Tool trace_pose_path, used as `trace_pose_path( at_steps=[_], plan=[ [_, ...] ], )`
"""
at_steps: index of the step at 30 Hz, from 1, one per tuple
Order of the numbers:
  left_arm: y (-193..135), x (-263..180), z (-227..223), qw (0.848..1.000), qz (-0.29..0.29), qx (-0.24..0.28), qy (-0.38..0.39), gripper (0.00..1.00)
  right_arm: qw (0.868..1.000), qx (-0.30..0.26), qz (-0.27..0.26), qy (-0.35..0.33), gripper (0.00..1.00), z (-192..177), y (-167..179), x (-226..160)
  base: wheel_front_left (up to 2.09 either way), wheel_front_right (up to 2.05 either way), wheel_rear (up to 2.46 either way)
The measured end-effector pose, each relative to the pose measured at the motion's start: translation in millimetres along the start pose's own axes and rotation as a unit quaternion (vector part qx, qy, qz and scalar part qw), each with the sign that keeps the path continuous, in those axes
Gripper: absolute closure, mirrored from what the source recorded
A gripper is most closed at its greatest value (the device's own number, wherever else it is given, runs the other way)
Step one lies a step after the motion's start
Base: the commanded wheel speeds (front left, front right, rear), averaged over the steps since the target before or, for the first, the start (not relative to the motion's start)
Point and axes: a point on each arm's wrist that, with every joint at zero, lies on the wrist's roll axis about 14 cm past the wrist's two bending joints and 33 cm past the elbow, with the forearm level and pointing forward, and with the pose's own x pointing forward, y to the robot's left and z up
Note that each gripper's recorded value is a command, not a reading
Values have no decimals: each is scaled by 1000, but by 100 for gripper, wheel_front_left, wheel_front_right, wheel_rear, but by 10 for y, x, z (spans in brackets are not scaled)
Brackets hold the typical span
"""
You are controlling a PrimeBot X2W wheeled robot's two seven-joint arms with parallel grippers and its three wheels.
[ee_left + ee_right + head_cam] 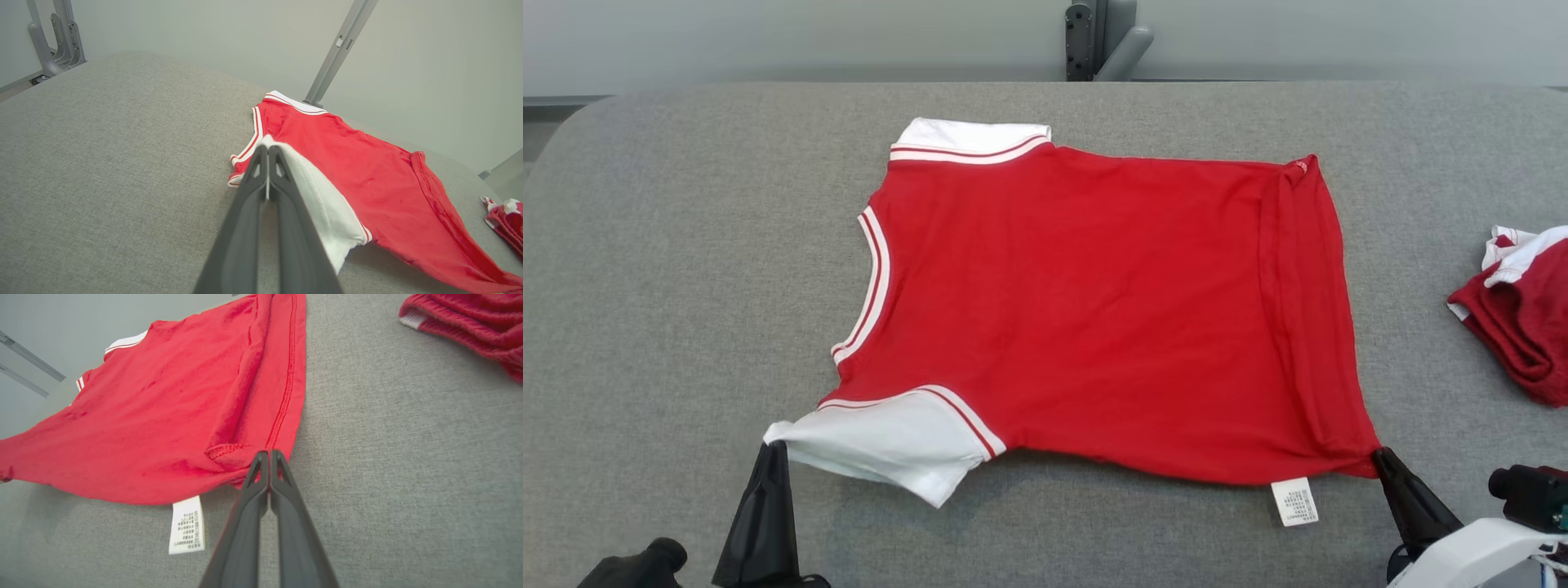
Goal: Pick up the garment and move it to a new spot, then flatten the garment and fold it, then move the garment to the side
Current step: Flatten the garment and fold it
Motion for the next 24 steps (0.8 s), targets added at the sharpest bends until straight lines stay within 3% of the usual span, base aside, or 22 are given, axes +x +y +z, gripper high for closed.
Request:
trace_pose_path(
  at_steps=[15,19,24],
  plan=[
    [-292,926,138,996,-85,33,-20,100,993,72,10,-91,100,773,60,561,0,0,0],
    [-326,1231,20,995,-92,25,-7,100,993,75,-2,-91,100,812,-49,760,0,0,0],
    [-264,1508,-286,996,-85,18,31,100,996,68,-15,-51,100,591,-132,966,0,0,0]
  ],
)
